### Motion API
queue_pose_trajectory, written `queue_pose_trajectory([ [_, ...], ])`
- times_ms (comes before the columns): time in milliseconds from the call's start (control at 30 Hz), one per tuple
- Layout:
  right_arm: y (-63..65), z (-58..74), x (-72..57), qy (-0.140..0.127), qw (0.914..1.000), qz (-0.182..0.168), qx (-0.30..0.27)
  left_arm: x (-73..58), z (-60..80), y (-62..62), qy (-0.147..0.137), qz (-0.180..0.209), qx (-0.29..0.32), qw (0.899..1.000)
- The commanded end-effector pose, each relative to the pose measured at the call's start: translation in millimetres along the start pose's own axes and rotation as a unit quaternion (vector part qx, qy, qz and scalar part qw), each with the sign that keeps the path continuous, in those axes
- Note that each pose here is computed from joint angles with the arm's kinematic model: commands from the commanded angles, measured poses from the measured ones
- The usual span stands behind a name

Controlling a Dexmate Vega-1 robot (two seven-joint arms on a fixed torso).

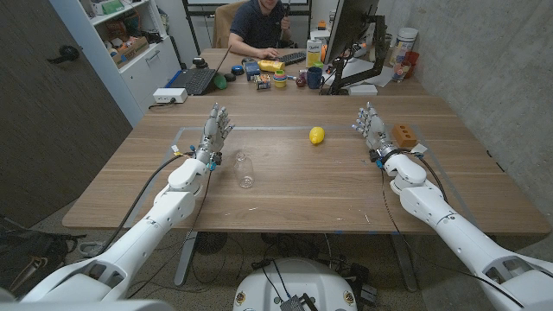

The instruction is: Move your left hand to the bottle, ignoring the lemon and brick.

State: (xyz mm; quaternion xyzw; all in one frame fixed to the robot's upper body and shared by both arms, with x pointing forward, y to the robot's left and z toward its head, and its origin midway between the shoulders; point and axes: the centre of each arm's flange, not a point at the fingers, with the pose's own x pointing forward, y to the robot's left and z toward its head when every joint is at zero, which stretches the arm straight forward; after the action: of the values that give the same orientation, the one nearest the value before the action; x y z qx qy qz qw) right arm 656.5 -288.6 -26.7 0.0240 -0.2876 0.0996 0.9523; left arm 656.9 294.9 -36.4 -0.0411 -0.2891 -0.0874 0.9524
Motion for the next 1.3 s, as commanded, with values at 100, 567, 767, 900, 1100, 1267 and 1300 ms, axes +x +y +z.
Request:
queue_pose_trajectory([
  [100, 1.1, -4.5, -1.5, 0.005, 1.0000, 0.000, 0.004, -4.3, 0.2, 3.6, -0.026, 0.027, -0.002, 0.999],
  [567, 0.2, -5.7, -6.4, -0.002, 0.9999, -0.003, 0.010, -8.7, 32.4, 2.4, -0.079, 0.051, 0.083, 0.992],
  [767, -0.9, -6.1, -9.1, -0.004, 0.9999, -0.005, 0.011, -12.8, 52.5, -3.8, -0.097, 0.036, 0.145, 0.984],
  [900, -1.4, -6.2, -9.9, -0.005, 0.9999, -0.006, 0.011, -18.2, 66.5, -9.1, -0.114, 0.028, 0.176, 0.977],
  [1100, -0.8, -6.0, -10.4, -0.007, 0.9999, -0.006, 0.012, -32.6, 86.6, -18.3, -0.157, 0.014, 0.214, 0.964],
  [1267, 1.0, -5.6, -9.9, -0.008, 0.9999, -0.005, 0.012, -46.1, 100.8, -25.0, -0.188, 0.007, 0.258, 0.948],
  [1300, 1.5, -5.5, -9.7, -0.008, 0.9999, -0.004, 0.013, -49.1, 103.6, -26.4, -0.195, 0.009, 0.267, 0.944],
])
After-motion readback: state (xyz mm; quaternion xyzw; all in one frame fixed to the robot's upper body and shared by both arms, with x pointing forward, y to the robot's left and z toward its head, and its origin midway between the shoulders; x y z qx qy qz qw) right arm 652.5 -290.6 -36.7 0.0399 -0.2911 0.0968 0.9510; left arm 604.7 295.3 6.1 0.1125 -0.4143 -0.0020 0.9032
